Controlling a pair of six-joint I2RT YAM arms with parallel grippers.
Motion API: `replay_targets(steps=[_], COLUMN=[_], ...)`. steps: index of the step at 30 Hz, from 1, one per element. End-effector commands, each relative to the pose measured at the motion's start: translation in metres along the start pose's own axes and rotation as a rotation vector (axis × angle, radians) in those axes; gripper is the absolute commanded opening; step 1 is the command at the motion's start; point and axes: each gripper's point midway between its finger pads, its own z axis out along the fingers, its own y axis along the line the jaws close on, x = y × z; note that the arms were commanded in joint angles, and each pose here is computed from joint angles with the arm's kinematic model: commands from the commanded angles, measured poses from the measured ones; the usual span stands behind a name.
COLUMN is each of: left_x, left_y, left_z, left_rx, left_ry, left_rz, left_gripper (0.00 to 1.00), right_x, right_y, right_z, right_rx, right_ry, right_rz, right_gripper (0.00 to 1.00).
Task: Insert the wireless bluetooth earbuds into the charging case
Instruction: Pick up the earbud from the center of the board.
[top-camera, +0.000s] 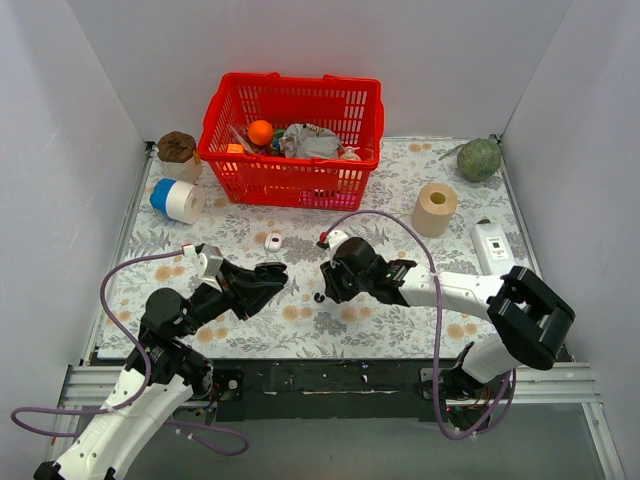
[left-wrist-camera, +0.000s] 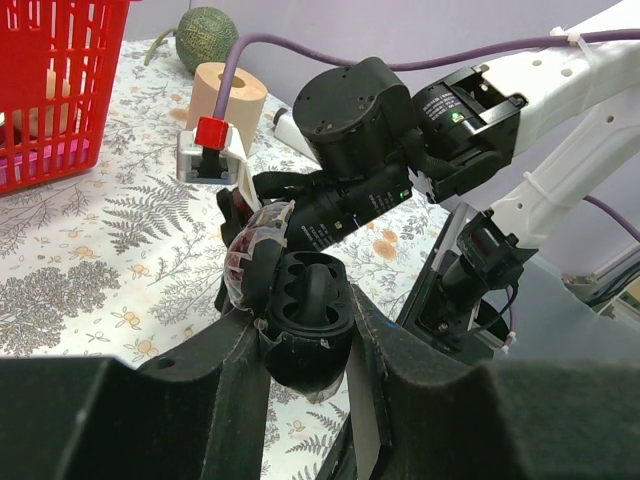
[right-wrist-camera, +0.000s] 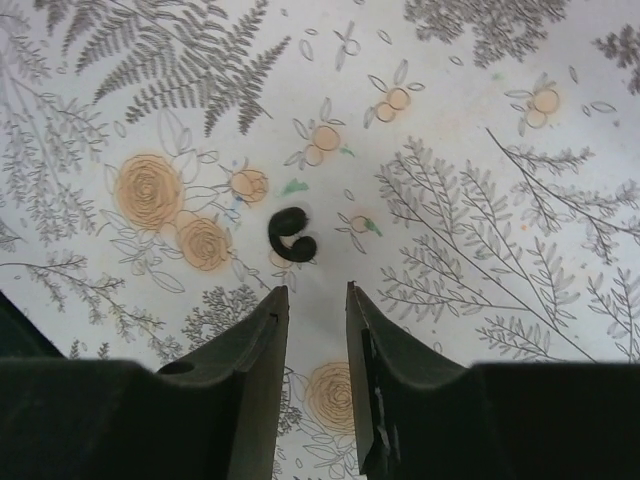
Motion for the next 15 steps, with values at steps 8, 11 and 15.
replay_targets(steps=[8, 11, 15], left_x=[-0.006, -0.007, -0.007], left_y=[-0.004, -0.004, -0.004], left_z=[-0.003, -0.003, -0.004], left_rx=[0.004, 0.002, -0.001], left_ry=[-0.017, -0.015, -0.012], left_rz=[0.007, 0.011, 0.016], left_gripper=[0.00, 0.00, 0.00], right_x=[-0.015, -0.012, -0.010], right_y=[0.048, 0.045, 0.040], right_z=[0.015, 0.021, 0.025], right_rx=[-0.152, -0.137, -0.113], right_ry=[0.046, 0.071, 0.085], right_rz=[-0.183, -0.198, -0.211], right_gripper=[0.48, 0.48, 0.48])
